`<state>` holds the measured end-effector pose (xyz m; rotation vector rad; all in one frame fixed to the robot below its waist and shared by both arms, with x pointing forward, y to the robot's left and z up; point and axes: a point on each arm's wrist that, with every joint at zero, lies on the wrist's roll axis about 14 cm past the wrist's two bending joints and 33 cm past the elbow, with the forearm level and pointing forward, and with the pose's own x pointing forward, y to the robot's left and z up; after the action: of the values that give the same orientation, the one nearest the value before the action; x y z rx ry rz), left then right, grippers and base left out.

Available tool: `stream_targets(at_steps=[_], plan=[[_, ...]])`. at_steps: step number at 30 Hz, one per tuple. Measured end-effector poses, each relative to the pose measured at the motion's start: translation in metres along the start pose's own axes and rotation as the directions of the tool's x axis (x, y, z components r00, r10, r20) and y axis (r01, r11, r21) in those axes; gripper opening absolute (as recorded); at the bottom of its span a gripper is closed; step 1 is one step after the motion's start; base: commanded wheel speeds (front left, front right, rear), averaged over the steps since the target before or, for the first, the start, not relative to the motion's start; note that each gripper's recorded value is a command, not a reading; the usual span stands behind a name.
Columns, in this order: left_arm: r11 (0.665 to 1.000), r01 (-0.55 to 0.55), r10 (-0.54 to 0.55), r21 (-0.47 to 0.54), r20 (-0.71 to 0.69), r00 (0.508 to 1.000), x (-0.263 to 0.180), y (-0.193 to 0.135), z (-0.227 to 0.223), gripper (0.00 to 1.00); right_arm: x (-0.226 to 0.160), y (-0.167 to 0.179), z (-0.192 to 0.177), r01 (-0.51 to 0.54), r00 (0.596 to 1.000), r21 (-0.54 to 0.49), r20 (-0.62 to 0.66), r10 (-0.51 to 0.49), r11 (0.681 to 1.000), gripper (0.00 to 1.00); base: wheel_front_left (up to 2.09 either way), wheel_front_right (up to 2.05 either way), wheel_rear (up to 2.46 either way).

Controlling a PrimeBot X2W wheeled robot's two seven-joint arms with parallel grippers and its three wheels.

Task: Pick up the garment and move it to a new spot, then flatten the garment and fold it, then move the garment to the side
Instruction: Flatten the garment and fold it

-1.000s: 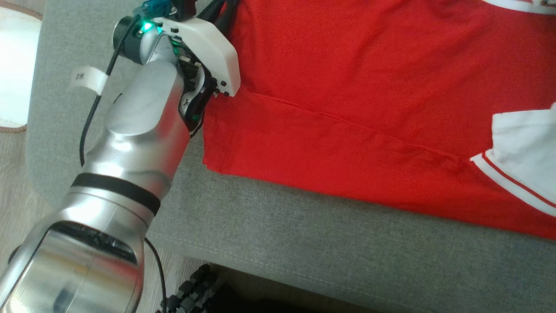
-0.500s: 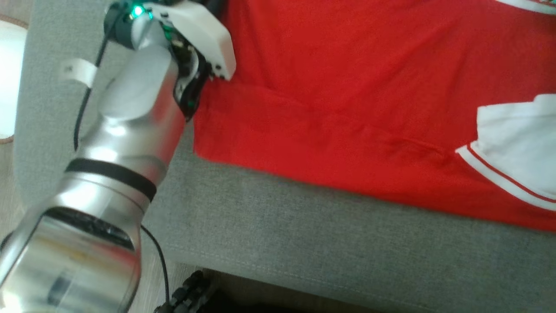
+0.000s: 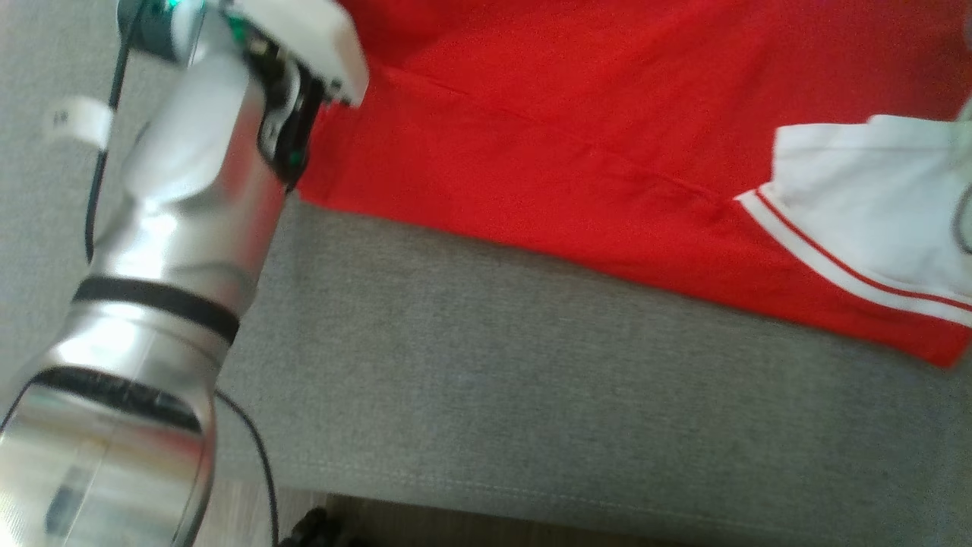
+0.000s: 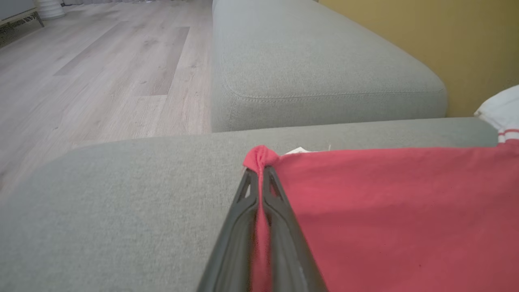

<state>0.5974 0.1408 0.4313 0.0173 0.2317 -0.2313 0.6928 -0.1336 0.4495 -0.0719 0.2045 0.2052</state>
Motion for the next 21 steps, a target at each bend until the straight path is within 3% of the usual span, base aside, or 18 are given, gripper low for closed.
stream_targets(at_steps=[7, 21], plan=[[0.999, -0.035, 0.034, -0.013, -0.068, 0.997, -0.019, 0.010, -0.028, 0.00, -0.027, -0.005, 0.022, 0.023, 0.995, 0.100, 0.093, -0.032, 0.995, 0.00, 0.00, 0.00, 0.00], [0.990, -0.075, 0.068, -0.118, -0.058, 0.996, -0.076, -0.008, -0.042, 0.00, -0.164, 0.018, -0.035, -0.040, 0.997, 0.350, 0.075, 0.014, 0.936, 0.00, 0.00, 0.00, 0.00]])
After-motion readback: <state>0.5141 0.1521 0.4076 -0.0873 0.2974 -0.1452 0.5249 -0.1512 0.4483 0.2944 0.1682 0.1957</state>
